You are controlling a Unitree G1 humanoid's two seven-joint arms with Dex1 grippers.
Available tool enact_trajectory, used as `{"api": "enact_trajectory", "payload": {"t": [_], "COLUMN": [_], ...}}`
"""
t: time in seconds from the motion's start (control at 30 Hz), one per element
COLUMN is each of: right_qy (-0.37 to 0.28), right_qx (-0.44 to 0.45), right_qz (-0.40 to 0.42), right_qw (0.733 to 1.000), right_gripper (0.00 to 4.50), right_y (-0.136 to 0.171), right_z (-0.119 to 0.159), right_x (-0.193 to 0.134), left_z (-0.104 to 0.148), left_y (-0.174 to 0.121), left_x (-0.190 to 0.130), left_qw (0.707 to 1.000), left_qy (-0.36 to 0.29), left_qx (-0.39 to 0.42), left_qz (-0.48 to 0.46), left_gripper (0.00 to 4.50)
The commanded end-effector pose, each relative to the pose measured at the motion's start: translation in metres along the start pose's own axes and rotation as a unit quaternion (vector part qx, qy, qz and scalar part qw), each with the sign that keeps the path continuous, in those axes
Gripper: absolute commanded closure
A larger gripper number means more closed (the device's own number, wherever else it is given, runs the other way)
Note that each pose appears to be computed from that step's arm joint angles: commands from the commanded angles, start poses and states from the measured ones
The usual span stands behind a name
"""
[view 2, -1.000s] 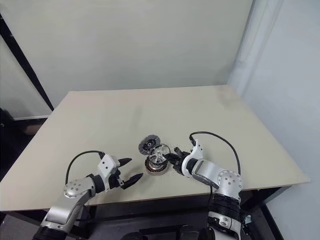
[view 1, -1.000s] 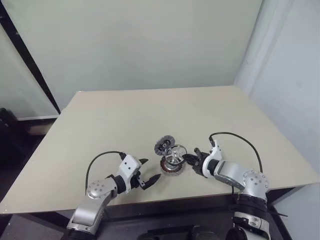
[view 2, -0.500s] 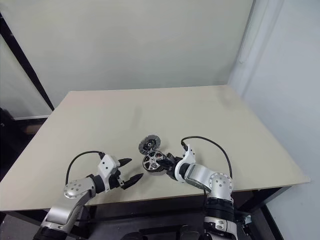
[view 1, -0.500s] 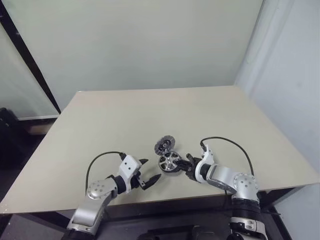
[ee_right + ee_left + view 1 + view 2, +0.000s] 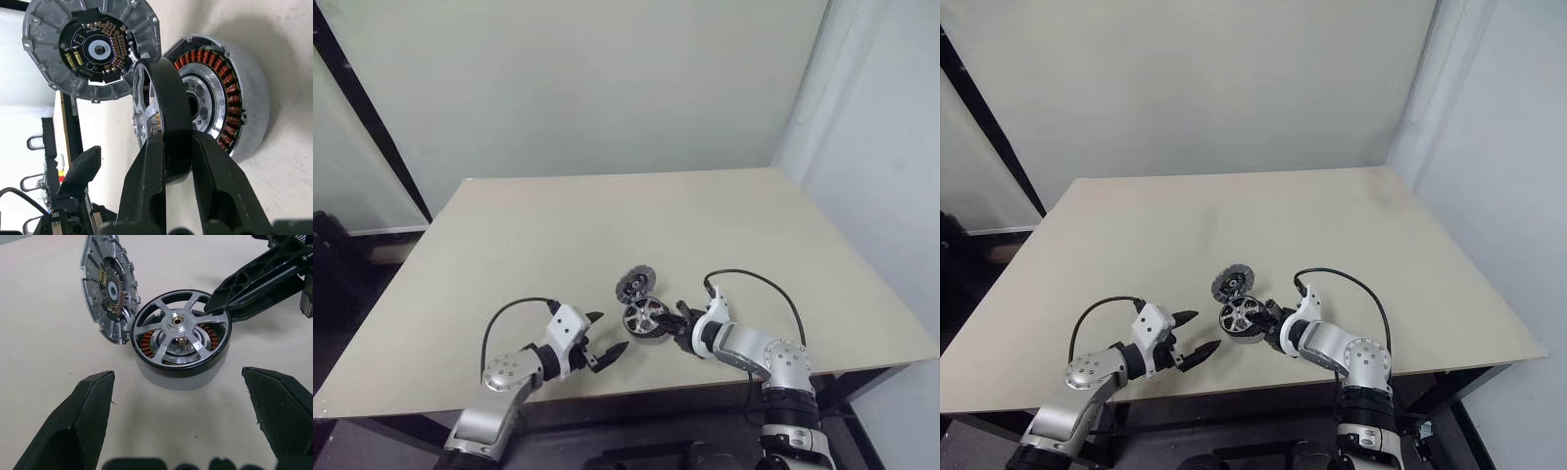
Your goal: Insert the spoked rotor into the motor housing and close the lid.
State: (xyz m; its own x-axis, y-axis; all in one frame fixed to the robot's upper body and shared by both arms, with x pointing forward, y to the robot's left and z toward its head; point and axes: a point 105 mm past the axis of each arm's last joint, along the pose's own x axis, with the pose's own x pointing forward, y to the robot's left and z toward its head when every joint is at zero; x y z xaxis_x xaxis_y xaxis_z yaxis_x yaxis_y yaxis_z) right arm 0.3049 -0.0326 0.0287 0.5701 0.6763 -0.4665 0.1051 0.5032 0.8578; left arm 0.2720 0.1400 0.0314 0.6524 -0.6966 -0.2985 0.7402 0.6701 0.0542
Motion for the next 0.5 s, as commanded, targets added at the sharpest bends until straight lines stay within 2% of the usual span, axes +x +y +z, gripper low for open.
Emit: {"api": "enact_trajectory", "payload": {"t": [0.03, 0.5], "right_qy": [-0.007, -0.017], "right_qx": [-0.004, -0.009], "right_qz": [0.023, 0.022], "right_qw": [1.000, 1.000], "right_gripper": [4.11, 4.11], "right_y": [0.0120, 0.0086], "right_z": [0.0016, 0.0075], "right_x": [0.0006, -0.0044], "left_z": [0.0152, 0.0177], "left_y": [0.0008, -0.0004], "left_x": [0.0016, 0.0055], "left_qw": [1.000, 0.999], "left_qy": [-0.024, -0.027], "left_qx": [0.018, 0.020], "left_qz": [0.000, -0.006], "left_gripper": [0.00, 0.00]}}
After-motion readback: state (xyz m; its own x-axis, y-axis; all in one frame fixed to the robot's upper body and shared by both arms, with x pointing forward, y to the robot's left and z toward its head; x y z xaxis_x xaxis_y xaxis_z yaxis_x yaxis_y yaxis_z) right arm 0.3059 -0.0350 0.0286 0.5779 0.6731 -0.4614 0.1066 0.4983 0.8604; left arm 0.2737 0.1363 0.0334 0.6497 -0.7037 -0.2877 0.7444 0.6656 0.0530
